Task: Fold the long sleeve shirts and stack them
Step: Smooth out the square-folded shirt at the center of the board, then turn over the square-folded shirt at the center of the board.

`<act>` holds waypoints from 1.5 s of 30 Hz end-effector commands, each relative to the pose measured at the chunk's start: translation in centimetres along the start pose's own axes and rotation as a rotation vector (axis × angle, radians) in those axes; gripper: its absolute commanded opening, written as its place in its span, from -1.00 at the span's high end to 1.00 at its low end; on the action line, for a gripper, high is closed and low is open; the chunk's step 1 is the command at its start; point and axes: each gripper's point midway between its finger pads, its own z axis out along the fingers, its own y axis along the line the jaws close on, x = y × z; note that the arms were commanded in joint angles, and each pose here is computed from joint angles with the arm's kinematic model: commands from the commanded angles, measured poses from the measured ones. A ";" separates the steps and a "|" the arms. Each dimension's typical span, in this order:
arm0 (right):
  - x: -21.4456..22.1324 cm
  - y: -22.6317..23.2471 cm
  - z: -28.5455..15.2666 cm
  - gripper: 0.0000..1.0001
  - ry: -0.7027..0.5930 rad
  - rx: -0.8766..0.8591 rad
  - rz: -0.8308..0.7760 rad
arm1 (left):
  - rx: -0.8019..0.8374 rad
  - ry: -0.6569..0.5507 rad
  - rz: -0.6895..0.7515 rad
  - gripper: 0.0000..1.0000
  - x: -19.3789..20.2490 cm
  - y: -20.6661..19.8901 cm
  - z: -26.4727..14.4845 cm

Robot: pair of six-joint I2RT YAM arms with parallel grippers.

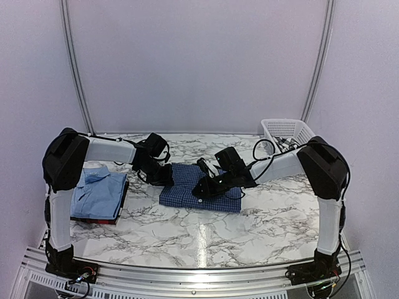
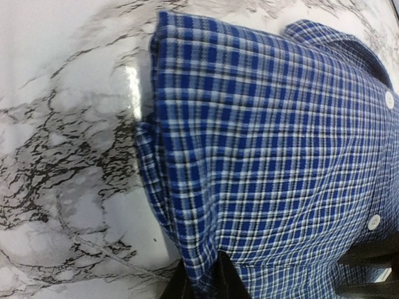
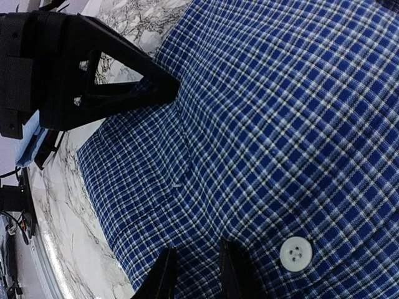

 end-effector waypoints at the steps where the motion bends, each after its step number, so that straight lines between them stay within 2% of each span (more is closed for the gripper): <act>1: -1.5 0.4 -1.0 0.50 -0.044 0.043 -0.008 | -0.179 0.234 -0.058 0.89 7.5 4.9 3.2; 3: -2.5 0.6 -1.9 0.50 -0.071 0.069 -0.015 | -0.191 0.189 -0.050 1.00 6.4 4.6 2.3; 9: -3.7 -0.3 -5.8 0.44 -0.135 0.165 0.007 | -0.208 0.076 -0.032 1.00 3.9 4.0 -1.0; 16: -2.1 -3.7 -8.5 0.42 -0.161 0.346 0.041 | -0.191 0.040 0.011 1.00 3.2 4.7 -4.1; 21: -0.2 -4.0 -8.9 0.46 -0.157 0.366 0.061 | -0.196 0.019 0.005 1.00 2.7 6.1 -6.3; 28: 2.2 -2.0 -4.7 0.72 -0.087 0.349 0.065 | -0.178 0.006 0.035 1.00 1.7 5.9 -8.4; 36: 3.1 -2.8 -2.1 0.78 -0.058 0.369 0.095 | -0.154 -0.012 -0.004 1.00 0.7 6.7 -10.9; 45: 2.3 1.5 3.5 0.80 -0.015 0.237 0.064 | -0.161 -0.035 -0.014 1.00 -0.5 7.7 -14.1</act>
